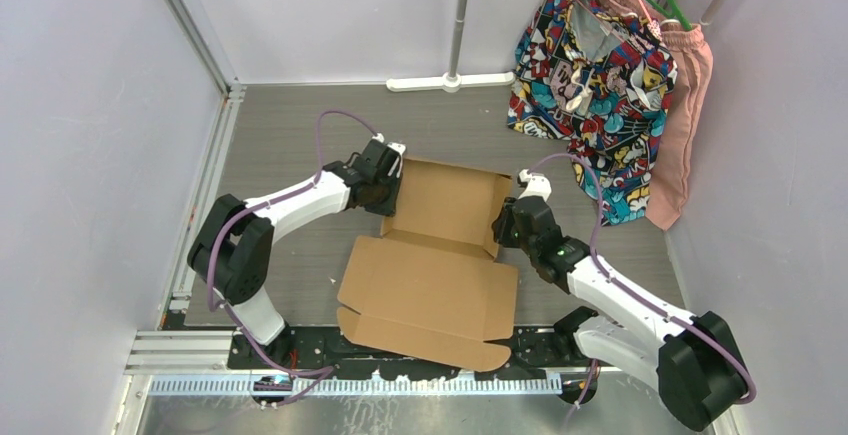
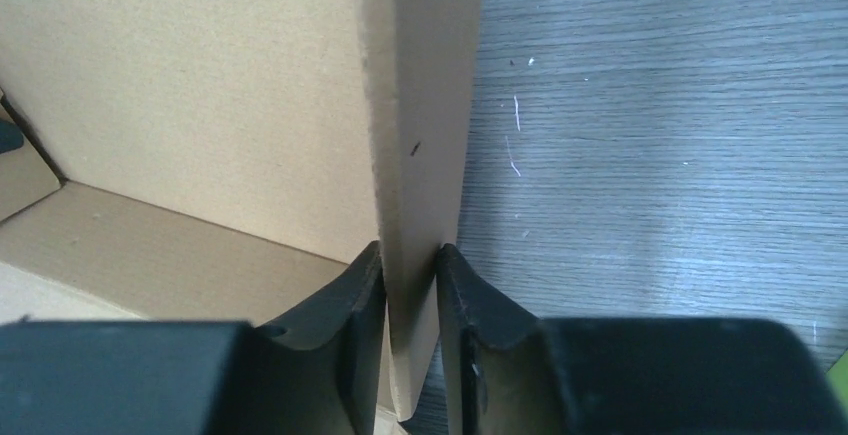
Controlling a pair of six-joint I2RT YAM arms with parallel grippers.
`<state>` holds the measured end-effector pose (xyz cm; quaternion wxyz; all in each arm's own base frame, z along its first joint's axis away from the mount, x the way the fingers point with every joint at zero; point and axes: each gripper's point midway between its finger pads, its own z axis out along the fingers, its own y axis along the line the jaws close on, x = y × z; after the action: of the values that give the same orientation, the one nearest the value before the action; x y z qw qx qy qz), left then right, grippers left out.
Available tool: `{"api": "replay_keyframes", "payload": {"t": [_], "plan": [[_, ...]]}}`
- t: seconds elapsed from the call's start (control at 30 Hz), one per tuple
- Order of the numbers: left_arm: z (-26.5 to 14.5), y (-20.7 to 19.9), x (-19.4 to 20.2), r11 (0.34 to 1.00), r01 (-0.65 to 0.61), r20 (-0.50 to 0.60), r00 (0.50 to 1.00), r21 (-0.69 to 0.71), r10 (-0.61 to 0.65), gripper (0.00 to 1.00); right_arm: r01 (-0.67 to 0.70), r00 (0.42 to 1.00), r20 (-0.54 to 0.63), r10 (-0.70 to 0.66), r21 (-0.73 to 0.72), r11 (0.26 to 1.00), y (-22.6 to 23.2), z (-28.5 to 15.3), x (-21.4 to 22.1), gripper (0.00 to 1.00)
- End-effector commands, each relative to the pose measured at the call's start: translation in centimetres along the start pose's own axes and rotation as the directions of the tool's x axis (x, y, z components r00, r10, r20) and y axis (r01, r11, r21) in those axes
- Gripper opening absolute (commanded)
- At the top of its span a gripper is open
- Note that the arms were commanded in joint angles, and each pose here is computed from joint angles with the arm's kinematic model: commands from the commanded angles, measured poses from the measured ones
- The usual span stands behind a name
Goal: Fold the paper box
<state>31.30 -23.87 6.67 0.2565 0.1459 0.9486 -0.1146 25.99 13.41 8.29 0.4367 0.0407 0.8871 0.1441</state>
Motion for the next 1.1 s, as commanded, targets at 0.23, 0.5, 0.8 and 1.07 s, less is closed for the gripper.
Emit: {"api": "replay_keyframes", "payload": {"t": [0.23,0.5,0.8,1.07], "plan": [[-1.7,-1.1,-2.0,0.999,0.029,0.043,0.999,0.043,-0.031,0.20,0.019,0.997,0.068,-0.021,0.030,0.999,0.6,-0.4,-3.6,0.24],[-2.6,-1.9,-1.6,0.996,0.046,0.012,0.999,0.082,-0.048,0.23,0.094,0.995,0.008,-0.096,0.117,0.989,0.1,0.5,-4.7,0.11],[-2.7,-2.3,-0.4,0.992,0.077,-0.041,0.996,0.099,-0.074,0.27,0.188,0.978,-0.125,-0.167,0.183,0.965,-0.2,1.5,-4.7,0.05],[-2.3,-2.1,0.4,0.993,0.078,-0.072,0.995,0.092,-0.071,0.27,0.292,0.939,-0.254,-0.232,0.235,0.927,-1.0,1.8,-4.6,0.02]]}}
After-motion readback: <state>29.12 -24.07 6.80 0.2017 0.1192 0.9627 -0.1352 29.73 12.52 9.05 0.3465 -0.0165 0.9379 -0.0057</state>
